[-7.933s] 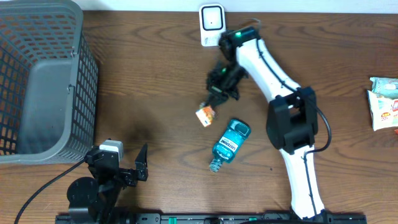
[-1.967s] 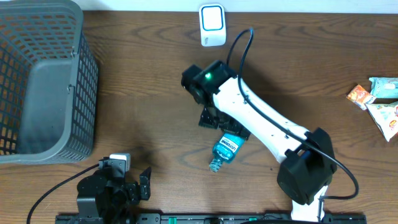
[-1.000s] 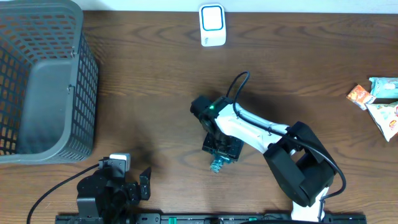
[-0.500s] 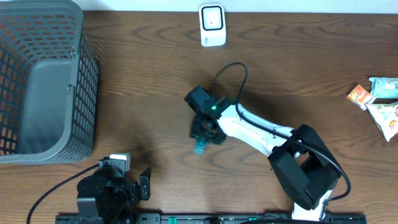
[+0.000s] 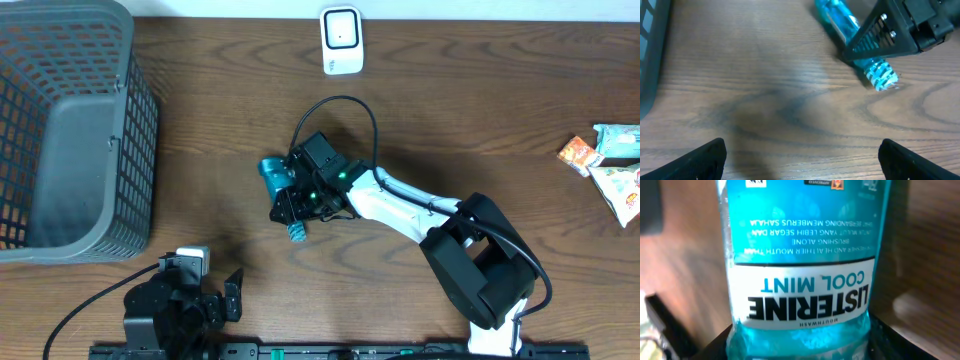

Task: Scan the item barcode
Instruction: 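Grasp the Listerine bottle and lift it with the right gripper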

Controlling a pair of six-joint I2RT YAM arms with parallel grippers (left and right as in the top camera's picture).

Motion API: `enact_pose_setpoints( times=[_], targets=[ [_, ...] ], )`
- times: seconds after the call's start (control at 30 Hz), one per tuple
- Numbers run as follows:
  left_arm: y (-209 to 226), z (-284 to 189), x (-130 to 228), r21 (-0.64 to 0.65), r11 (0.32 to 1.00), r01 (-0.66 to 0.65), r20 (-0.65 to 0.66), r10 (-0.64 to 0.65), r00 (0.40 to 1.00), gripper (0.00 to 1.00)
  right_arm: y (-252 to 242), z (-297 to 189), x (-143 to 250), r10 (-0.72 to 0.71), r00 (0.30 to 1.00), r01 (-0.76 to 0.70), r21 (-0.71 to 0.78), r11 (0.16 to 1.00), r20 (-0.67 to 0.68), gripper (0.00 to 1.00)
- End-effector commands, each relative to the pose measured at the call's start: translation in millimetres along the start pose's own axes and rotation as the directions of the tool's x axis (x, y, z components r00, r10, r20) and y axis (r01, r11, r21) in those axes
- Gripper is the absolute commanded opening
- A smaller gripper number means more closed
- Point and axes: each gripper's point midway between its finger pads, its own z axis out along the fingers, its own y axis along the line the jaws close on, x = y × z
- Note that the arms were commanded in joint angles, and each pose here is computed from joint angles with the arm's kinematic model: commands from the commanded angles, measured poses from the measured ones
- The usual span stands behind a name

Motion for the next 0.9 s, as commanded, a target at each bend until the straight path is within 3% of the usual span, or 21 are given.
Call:
enact_pose_setpoints(
  times=[0.0,0.7,0.87],
  targets=[
    [-2.1,-2.5,-3.0,0.009,1.0,-0.013,0.012,0.013,1.0,0.97,12.9,-0.3,6.5,-0.085,0.996,0.081,-0.103,0.991,-0.038,0.47],
    [-2.1,-2.5,-3.0,0.009,1.0,-0.013,0.012,0.013,1.0,0.97,-8.7,-13.6,-3.1,0.003,0.999,-0.009,-0.128,0.992,-0.045,0.5],
    [-2.1,-2.5,-3.1,0.009,1.0,-0.013,0.012,0.013,1.0,0.97,-18.7,-19.2,-10.4,0.038,0.999,-0.041,-0.123,0.992,-0.029,0.56]
  ],
)
